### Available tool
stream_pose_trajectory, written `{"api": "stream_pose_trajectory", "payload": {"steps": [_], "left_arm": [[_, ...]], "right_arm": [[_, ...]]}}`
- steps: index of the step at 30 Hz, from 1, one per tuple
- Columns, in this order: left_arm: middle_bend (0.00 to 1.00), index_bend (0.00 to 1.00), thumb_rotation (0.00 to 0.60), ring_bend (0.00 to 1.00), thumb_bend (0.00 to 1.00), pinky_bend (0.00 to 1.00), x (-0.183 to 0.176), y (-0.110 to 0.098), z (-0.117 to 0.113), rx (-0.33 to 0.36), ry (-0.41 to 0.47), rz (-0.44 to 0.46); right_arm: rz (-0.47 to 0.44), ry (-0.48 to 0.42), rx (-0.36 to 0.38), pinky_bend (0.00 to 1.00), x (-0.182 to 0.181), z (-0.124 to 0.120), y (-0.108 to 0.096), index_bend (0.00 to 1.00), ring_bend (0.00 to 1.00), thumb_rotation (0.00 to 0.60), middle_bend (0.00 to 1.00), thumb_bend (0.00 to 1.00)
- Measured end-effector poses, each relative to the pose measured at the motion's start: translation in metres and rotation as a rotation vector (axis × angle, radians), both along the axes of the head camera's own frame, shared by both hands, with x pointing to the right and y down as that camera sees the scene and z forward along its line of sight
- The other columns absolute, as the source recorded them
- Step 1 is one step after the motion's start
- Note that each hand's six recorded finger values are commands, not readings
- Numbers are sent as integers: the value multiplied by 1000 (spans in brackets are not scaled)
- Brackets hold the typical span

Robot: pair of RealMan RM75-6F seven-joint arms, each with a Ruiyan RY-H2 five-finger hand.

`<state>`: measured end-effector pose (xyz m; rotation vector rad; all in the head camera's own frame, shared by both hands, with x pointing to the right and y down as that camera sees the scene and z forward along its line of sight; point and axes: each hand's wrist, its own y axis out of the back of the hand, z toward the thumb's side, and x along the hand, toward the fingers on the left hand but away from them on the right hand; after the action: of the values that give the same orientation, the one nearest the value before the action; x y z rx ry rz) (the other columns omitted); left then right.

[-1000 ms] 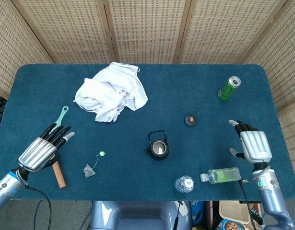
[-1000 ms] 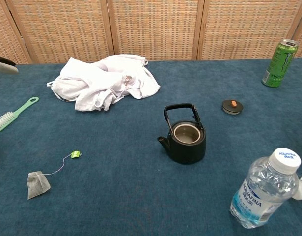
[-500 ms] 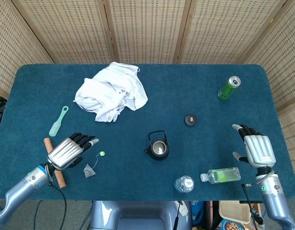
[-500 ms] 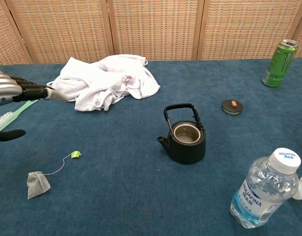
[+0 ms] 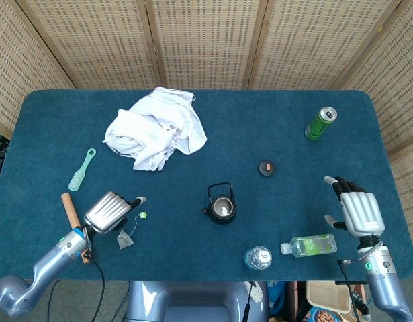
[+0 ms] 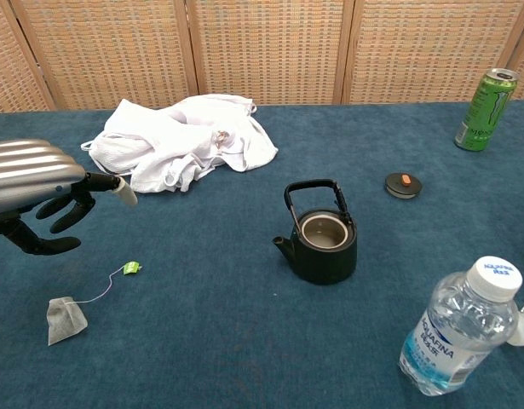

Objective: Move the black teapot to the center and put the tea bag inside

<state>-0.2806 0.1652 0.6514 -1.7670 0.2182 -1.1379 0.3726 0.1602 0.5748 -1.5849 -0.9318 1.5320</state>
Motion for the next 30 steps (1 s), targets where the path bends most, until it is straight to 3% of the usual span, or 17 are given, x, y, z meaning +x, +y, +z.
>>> {"api": "stream_pose_trajectory", "payload": {"steps": [10, 30], "left_arm": [[831, 317, 600, 803, 386, 775, 6, 4, 18, -38, -80, -38], [845, 422, 600, 818, 336, 791, 17, 11, 44, -68, -78, -138]], "right_arm": [[3, -4, -11, 488, 2, 4, 3, 239, 310, 581, 306, 331], [14, -3, -21, 488, 9, 3, 4, 239, 310, 580, 306, 331]]}}
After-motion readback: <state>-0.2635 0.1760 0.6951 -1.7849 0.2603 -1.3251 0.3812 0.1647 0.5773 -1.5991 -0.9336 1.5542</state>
